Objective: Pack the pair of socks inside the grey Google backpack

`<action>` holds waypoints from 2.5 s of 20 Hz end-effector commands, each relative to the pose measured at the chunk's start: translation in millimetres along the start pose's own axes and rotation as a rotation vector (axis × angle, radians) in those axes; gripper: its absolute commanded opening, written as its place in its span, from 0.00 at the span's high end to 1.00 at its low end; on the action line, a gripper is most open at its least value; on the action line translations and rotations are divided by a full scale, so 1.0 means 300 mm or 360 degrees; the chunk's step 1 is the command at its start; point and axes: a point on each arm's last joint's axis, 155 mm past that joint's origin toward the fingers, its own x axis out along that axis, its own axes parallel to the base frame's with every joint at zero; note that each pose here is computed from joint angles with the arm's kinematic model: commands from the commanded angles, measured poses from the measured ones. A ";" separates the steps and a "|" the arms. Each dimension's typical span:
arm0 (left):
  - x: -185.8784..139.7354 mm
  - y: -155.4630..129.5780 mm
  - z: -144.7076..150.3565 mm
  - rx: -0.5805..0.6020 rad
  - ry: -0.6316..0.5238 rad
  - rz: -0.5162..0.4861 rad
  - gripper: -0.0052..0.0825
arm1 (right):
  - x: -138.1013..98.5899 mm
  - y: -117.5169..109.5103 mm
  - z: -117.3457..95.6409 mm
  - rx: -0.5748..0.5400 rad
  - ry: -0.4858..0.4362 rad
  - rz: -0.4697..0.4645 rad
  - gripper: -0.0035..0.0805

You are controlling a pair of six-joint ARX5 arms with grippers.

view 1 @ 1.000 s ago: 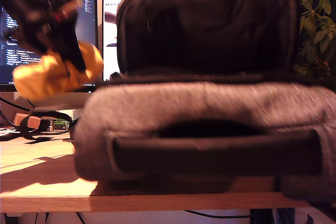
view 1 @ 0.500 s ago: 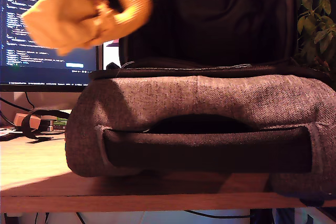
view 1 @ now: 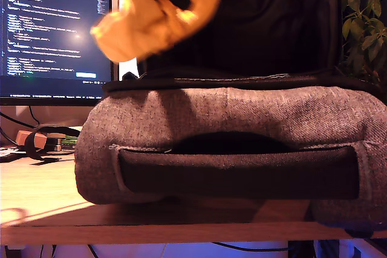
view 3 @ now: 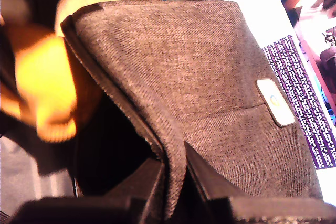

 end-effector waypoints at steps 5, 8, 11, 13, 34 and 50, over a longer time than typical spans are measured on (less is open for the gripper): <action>0.104 0.111 0.038 0.0294 -0.0074 0.0211 0.96 | -0.040 -0.070 0.058 0.0037 -0.0092 -0.0091 0.97; 0.086 0.147 0.133 0.0339 -0.0230 0.0338 0.96 | -0.040 -0.070 0.058 0.0037 -0.0091 -0.0092 0.97; 0.075 0.162 0.175 0.0277 -0.0312 0.0388 0.96 | -0.040 -0.070 0.058 0.0038 -0.0092 -0.0092 0.97; 0.069 0.158 0.212 0.0240 -0.0380 0.0416 0.96 | -0.040 -0.070 0.058 0.0038 -0.0093 -0.0092 0.97; 0.025 0.176 0.323 -0.0439 -0.0692 0.0504 0.34 | -0.040 -0.073 0.055 0.0035 -0.0084 -0.0100 0.97; 0.098 0.101 0.001 -0.0500 -0.0037 0.0409 0.36 | -0.040 -0.069 0.050 0.0033 -0.0075 -0.0092 0.97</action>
